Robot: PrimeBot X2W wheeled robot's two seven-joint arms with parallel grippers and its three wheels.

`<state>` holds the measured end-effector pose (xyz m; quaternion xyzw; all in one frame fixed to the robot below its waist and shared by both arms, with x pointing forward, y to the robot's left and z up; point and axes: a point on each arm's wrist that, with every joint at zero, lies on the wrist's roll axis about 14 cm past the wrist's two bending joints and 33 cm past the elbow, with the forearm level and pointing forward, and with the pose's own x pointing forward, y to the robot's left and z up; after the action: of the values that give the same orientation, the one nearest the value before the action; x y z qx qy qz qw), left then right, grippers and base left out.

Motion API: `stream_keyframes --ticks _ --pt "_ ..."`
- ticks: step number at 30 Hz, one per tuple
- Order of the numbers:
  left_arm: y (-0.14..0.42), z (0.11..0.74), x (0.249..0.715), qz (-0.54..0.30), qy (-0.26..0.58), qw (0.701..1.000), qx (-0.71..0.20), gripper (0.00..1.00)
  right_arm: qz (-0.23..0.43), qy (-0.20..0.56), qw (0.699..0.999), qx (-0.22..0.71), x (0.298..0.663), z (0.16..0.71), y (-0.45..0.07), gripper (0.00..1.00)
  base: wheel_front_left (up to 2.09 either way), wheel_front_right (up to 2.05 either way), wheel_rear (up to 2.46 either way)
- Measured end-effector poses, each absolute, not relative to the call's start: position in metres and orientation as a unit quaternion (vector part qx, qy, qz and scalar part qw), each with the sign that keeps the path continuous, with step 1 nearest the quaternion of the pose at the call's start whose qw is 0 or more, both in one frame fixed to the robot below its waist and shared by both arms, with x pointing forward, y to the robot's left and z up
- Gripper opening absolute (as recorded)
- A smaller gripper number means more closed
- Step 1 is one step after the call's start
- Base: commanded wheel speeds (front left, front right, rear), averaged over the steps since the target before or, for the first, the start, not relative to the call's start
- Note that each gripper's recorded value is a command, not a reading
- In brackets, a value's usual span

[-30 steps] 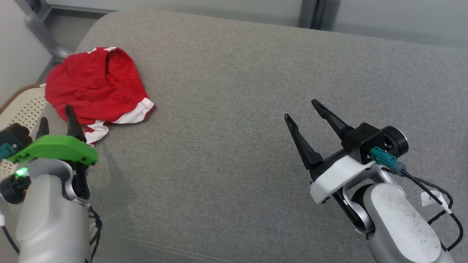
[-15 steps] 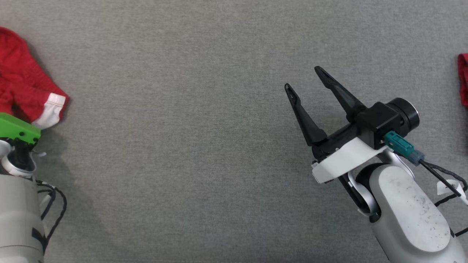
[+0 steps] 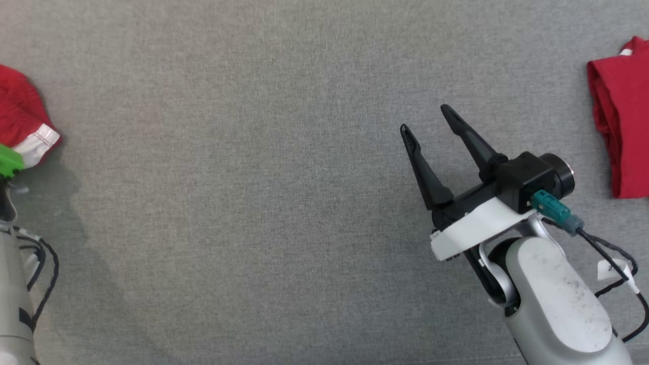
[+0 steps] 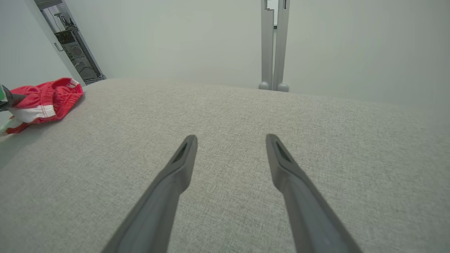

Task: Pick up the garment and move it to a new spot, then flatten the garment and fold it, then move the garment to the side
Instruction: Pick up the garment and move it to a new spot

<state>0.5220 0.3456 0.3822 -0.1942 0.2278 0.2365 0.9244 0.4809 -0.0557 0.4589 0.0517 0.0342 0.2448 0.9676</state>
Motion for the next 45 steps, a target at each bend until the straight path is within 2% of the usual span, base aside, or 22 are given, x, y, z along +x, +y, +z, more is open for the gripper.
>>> stream_keyframes --ticks 5,9,16,19,23,28,33,39,45 --pt "0.319 0.464 0.554 0.162 0.138 0.960 -0.183 0.00 0.238 0.019 0.968 0.071 0.466 0.476 -0.053 1.00 0.00 0.00 0.00" --pt "0.272 0.542 0.567 0.078 0.062 0.977 -0.189 0.00 0.234 -0.003 0.969 0.078 0.453 0.497 -0.052 1.00 0.00 0.00 0.00" --pt "0.161 0.643 0.552 -0.075 -0.026 0.976 -0.205 0.00 0.218 -0.034 0.973 0.073 0.430 0.527 -0.063 1.00 0.00 0.00 0.00" --pt "0.124 0.662 0.540 -0.127 -0.041 0.969 -0.209 0.00 0.211 -0.049 0.974 0.069 0.422 0.540 -0.069 1.00 0.00 0.00 0.00" --pt "0.072 0.664 0.524 -0.195 -0.035 0.954 -0.225 0.00 0.197 -0.062 0.976 0.067 0.412 0.551 -0.080 1.00 0.00 0.00 0.00" --pt "-0.010 0.656 0.497 -0.298 -0.004 0.922 -0.247 0.00 0.161 -0.068 0.983 0.060 0.404 0.555 -0.106 1.00 0.00 0.00 0.00" --pt "-0.069 0.634 0.480 -0.355 0.033 0.902 -0.245 0.00 0.116 -0.069 0.989 0.057 0.397 0.554 -0.137 1.00 0.00 0.00 0.00" --pt "-0.108 0.577 0.471 -0.373 0.104 0.891 -0.235 0.00 0.070 -0.063 0.994 0.054 0.389 0.546 -0.167 1.00 0.00 0.00 0.00" --pt "-0.083 0.486 0.485 -0.308 0.179 0.915 -0.189 0.00 0.032 -0.050 0.997 0.053 0.386 0.535 -0.190 1.00 0.00 0.00 0.00"
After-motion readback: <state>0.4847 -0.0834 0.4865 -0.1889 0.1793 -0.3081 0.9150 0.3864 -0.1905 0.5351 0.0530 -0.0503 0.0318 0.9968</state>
